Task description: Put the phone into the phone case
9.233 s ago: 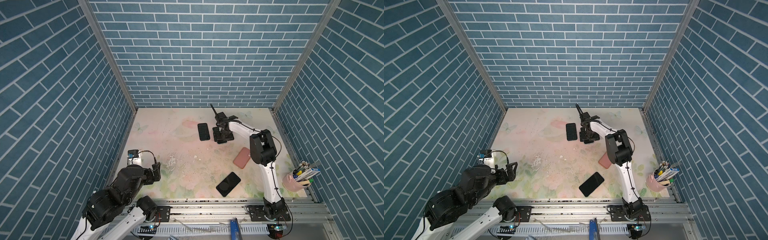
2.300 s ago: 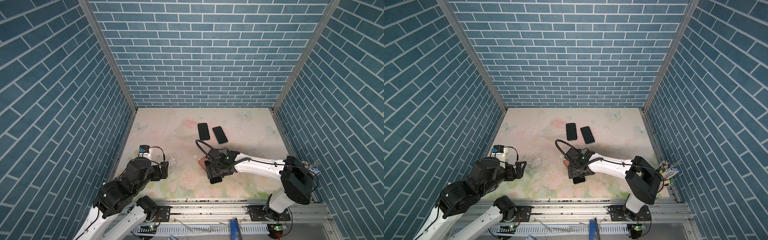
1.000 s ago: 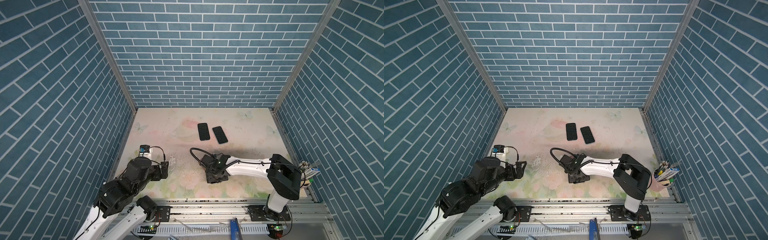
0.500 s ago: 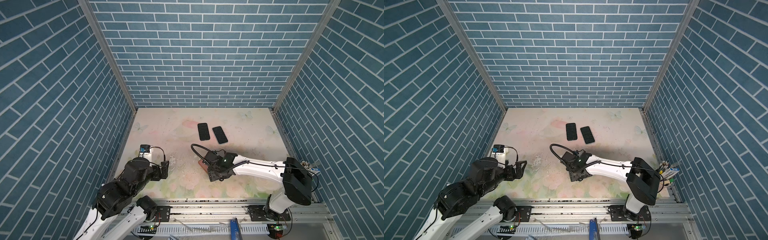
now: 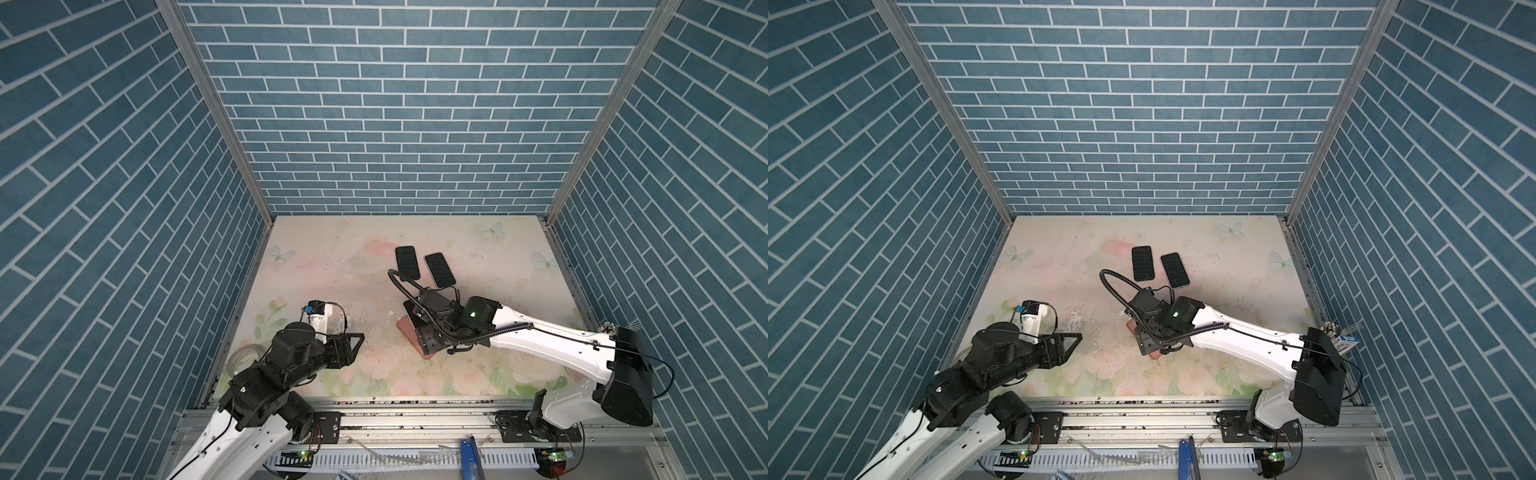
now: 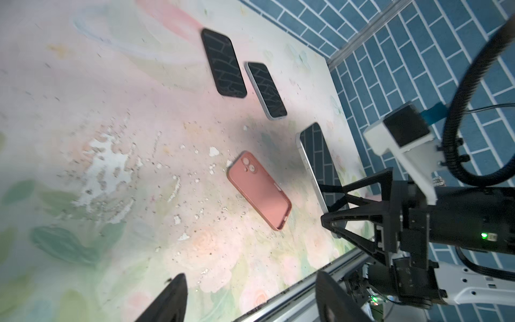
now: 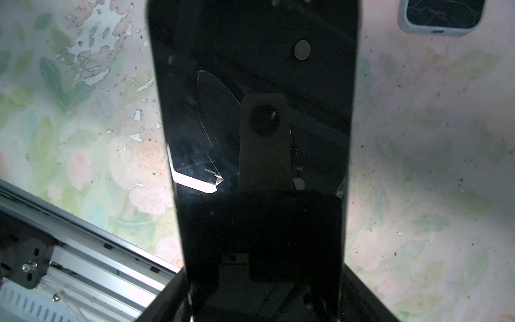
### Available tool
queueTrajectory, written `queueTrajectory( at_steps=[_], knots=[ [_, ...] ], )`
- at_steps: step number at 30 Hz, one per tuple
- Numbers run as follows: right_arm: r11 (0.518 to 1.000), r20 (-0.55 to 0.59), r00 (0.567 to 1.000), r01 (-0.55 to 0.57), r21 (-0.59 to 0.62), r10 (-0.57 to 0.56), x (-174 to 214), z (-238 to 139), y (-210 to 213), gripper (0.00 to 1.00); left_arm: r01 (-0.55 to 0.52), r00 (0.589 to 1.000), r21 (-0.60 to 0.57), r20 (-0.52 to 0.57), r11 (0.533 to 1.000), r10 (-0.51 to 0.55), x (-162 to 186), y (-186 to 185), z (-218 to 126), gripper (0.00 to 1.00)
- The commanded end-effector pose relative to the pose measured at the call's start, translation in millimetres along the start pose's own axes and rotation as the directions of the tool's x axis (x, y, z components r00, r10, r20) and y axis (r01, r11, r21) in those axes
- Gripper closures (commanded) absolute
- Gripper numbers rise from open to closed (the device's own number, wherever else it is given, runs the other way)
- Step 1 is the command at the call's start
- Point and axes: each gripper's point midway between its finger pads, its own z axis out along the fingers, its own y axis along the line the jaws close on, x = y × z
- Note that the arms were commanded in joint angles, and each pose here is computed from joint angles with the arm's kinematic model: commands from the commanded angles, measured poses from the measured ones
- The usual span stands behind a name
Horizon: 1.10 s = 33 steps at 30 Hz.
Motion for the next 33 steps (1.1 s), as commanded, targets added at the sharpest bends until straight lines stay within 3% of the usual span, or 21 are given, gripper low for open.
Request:
queueTrajectory(
  at_steps=[1,7,22,26,29,33],
  knots=[
    [0.999,0.038,0.999,0.039,-0.022,-0.038,-4.7,-14.8,-0.4,0.32,0.096,0.995,0.158,0.019,0.983,-0.100,-8.9,-26.2,9.3,0.28],
    [0.997,0.051,0.996,0.071,-0.023,-0.070,-1.3,-17.2,-3.8,0.32,0.159,0.986,0.185,0.009,0.970,-0.164,-5.2,-23.2,23.9,0.26],
    [0.985,0.045,0.986,0.160,-0.060,-0.158,-4.9,-17.5,6.7,0.33,0.168,0.985,0.191,-0.059,0.967,-0.159,-9.1,-36.2,40.5,0.22],
    [0.969,0.058,0.976,0.214,-0.127,-0.208,2.3,-16.4,14.6,0.34,0.171,0.984,0.200,-0.084,0.965,-0.157,-6.9,-38.7,47.7,0.22],
    [0.930,0.072,0.960,0.279,-0.241,-0.270,14.7,-14.1,31.3,0.34,0.165,0.982,0.197,-0.120,0.966,-0.143,-2.2,-39.3,52.5,0.23],
    [0.910,0.051,0.960,0.278,-0.307,-0.276,27.4,-17.0,38.0,0.36,0.144,0.980,0.191,-0.162,0.971,-0.113,4.3,-39.7,55.4,0.23]
  ],
)
